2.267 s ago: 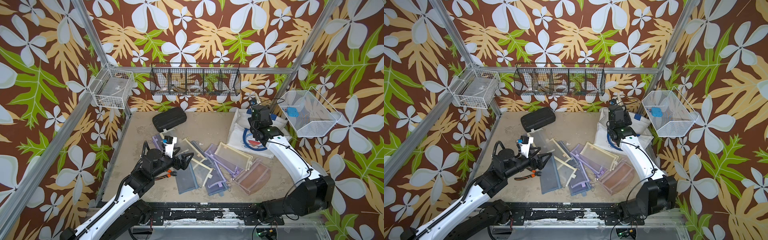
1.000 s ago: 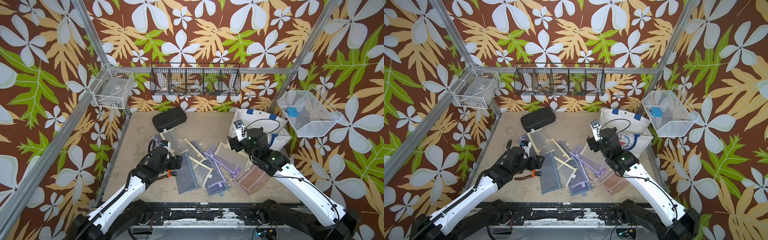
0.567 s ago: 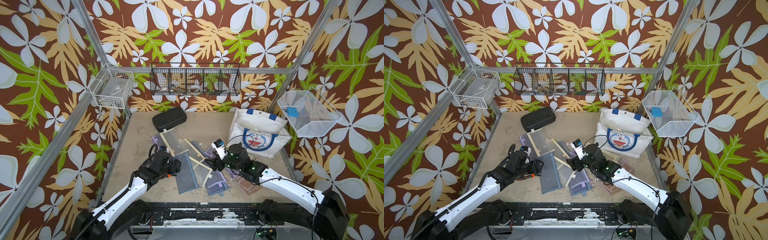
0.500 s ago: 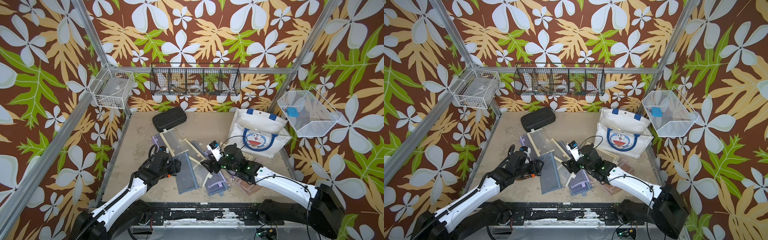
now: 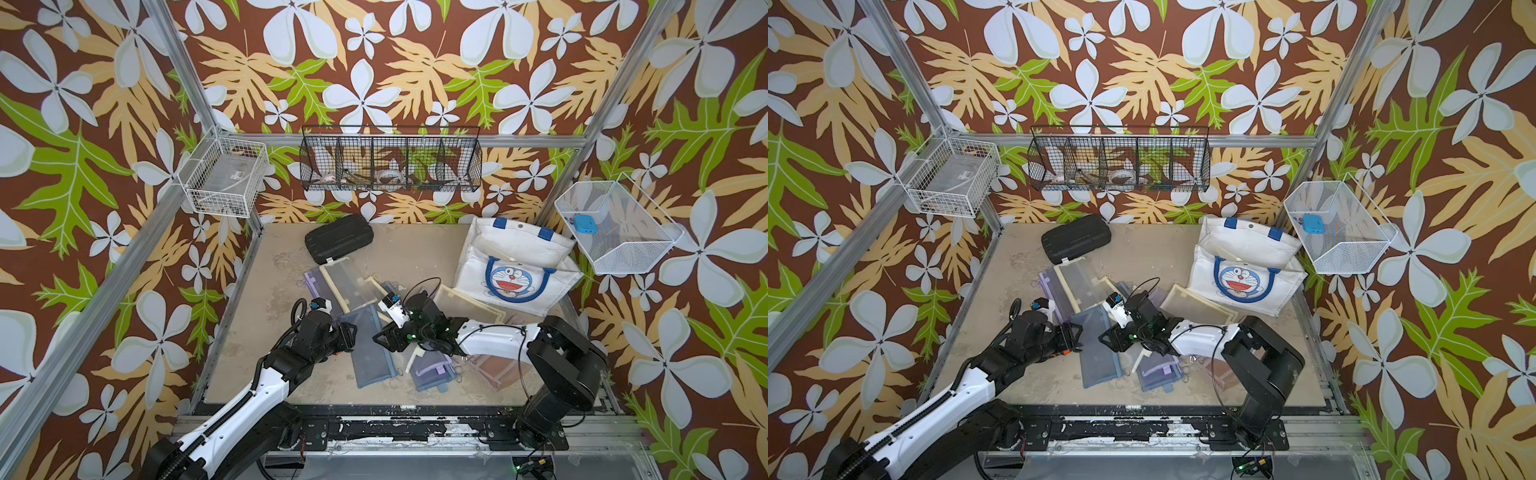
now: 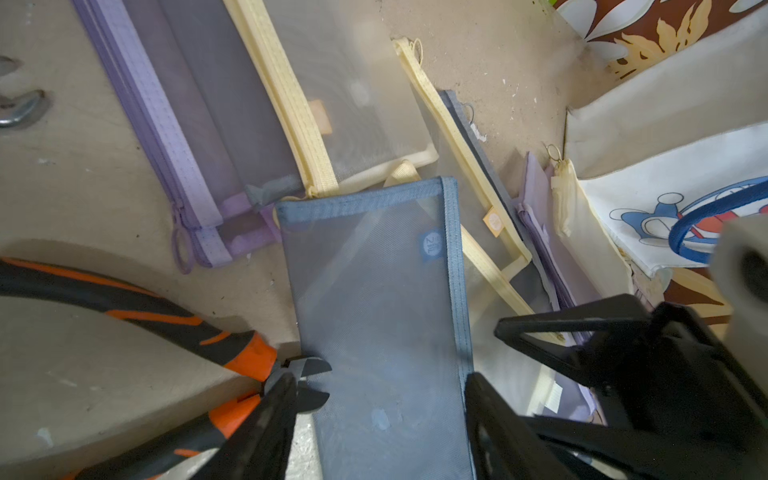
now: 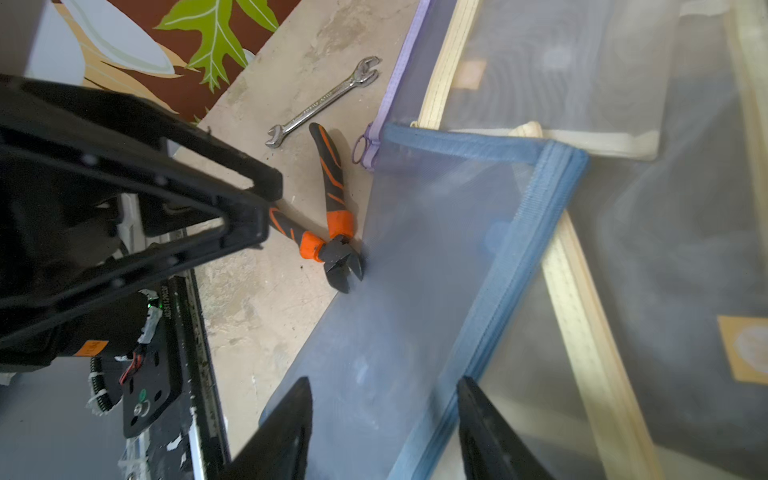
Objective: Put the pencil pouch into the canvas bag
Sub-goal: Pick up the pencil case from the pencil case, then place the pencil case in the canvas bag, then pick up the pencil case from the pencil case.
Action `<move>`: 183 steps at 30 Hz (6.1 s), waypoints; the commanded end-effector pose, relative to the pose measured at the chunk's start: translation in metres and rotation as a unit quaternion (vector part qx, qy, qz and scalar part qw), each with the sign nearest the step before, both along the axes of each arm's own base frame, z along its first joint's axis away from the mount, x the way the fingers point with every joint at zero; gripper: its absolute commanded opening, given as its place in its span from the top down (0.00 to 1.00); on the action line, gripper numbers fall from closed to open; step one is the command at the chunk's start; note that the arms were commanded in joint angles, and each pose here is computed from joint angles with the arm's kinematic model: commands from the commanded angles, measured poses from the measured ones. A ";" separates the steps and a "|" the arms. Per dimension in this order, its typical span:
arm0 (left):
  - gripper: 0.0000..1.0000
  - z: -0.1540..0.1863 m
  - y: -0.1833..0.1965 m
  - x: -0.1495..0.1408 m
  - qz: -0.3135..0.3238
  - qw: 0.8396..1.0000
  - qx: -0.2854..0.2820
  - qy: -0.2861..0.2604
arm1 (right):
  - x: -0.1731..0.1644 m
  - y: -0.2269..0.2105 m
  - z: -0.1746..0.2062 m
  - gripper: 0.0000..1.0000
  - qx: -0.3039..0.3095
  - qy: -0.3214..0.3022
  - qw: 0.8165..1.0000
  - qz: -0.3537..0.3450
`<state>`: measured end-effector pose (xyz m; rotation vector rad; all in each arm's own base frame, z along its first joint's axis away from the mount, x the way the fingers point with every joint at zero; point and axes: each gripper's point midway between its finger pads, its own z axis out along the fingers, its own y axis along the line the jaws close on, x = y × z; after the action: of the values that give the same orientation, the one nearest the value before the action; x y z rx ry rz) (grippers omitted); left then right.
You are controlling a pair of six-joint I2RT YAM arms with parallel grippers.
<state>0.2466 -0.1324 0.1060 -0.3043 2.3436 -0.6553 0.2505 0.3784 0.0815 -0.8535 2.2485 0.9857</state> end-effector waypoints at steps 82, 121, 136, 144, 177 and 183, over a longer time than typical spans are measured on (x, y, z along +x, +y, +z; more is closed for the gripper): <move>0.47 0.105 -0.036 0.000 -0.119 0.974 -0.090 -0.172 | 0.163 -0.341 0.379 1.00 -0.462 -0.467 0.635 -0.407; 0.45 0.118 -0.053 -0.004 -0.153 0.961 -0.142 -0.182 | 0.168 -0.402 0.204 0.72 -0.506 -0.385 0.738 -0.227; 0.37 0.079 -0.059 -0.001 -0.161 0.975 -0.117 -0.099 | 0.159 -0.354 0.278 0.51 -0.360 -0.393 0.802 -0.269; 0.35 0.039 -0.056 -0.029 -0.159 0.979 -0.124 -0.018 | 0.109 -0.243 0.237 0.00 -0.181 -0.318 0.897 -0.247; 0.55 -0.055 -0.059 -0.041 -0.084 0.985 -0.136 0.064 | 0.037 -0.039 -0.044 0.21 -0.155 -0.017 0.984 0.086; 0.58 -0.062 -0.064 -0.035 -0.087 0.985 -0.135 0.068 | 0.030 -0.036 -0.050 0.30 -0.148 0.000 0.984 0.101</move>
<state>0.2008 -0.1904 0.0333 -0.2904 2.4910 -1.0374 0.2916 0.3431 0.0361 -1.2075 2.3486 0.7015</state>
